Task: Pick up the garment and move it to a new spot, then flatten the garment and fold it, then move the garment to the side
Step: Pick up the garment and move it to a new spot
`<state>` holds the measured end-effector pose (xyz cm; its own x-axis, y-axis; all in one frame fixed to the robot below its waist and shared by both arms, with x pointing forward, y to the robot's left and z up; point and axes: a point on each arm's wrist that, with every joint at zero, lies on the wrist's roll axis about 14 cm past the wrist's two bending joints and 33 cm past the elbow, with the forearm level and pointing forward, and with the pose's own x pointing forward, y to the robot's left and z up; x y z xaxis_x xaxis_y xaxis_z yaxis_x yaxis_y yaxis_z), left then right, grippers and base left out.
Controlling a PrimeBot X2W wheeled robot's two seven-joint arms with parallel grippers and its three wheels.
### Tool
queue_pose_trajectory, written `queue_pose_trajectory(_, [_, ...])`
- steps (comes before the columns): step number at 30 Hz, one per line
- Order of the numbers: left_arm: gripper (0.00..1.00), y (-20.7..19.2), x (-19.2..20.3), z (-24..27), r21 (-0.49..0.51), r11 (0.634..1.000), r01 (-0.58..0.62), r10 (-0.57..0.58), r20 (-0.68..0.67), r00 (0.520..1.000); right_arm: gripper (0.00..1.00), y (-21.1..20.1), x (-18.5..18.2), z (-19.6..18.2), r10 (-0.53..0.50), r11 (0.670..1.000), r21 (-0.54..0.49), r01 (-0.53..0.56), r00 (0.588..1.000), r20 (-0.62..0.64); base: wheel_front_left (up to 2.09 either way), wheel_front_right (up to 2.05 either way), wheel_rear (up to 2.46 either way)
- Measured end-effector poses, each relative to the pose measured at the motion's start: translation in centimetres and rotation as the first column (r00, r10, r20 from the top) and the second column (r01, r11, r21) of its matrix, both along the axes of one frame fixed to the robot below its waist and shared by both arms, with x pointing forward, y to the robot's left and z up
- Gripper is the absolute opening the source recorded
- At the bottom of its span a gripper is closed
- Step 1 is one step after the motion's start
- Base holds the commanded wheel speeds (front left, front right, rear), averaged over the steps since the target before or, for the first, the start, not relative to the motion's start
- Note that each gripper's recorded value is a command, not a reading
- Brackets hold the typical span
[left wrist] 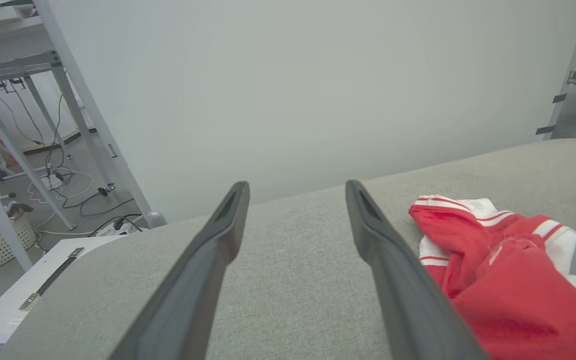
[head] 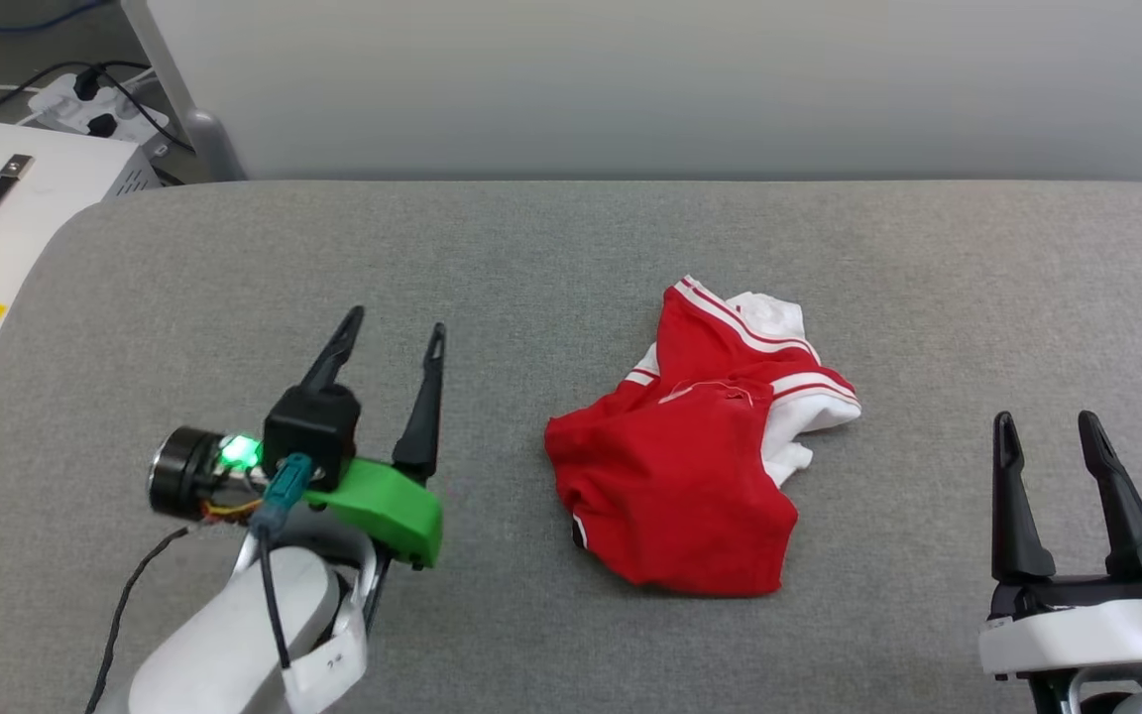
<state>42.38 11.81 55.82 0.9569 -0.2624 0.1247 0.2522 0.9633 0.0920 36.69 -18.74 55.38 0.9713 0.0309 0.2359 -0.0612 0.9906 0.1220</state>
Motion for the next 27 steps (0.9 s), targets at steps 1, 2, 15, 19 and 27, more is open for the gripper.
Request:
queue_pose_trajectory(1, [1.00,0.7,-0.4,0.2,-0.002,1.000,-0.029,0.029,0.013,0.999,1.00,0.3,0.0,0.1,0.008,1.000,0.000,-0.008,1.000,0.003,0.00,0.00,0.00])
queue_pose_trajectory(2, [1.00,1.6,-0.9,0.1,0.001,0.998,-0.063,0.063,0.021,0.998,1.00,0.6,-0.1,0.2,0.016,1.000,-0.002,-0.016,1.000,0.005,0.00,0.00,0.00])
queue_pose_trajectory(15, [1.00,5.5,-5.2,-0.1,-0.058,0.975,-0.212,0.216,0.067,0.974,1.00,2.5,-0.3,0.4,0.075,0.997,-0.002,-0.075,0.997,0.011,0.00,0.00,0.00])
queue_pose_trajectory(19, [1.00,5.2,-6.1,-0.4,-0.082,0.978,-0.191,0.196,0.061,0.979,1.00,2.8,-0.6,-0.2,0.083,0.997,0.003,-0.083,0.996,-0.007,0.00,0.00,0.00])
queue_pose_trajectory(27, [1.00,5.3,-7.0,-1.5,-0.084,0.979,-0.187,0.191,0.039,0.981,1.00,3.2,-1.1,-2.3,0.099,0.995,0.016,-0.098,0.992,-0.074,0.00,0.00,0.00])
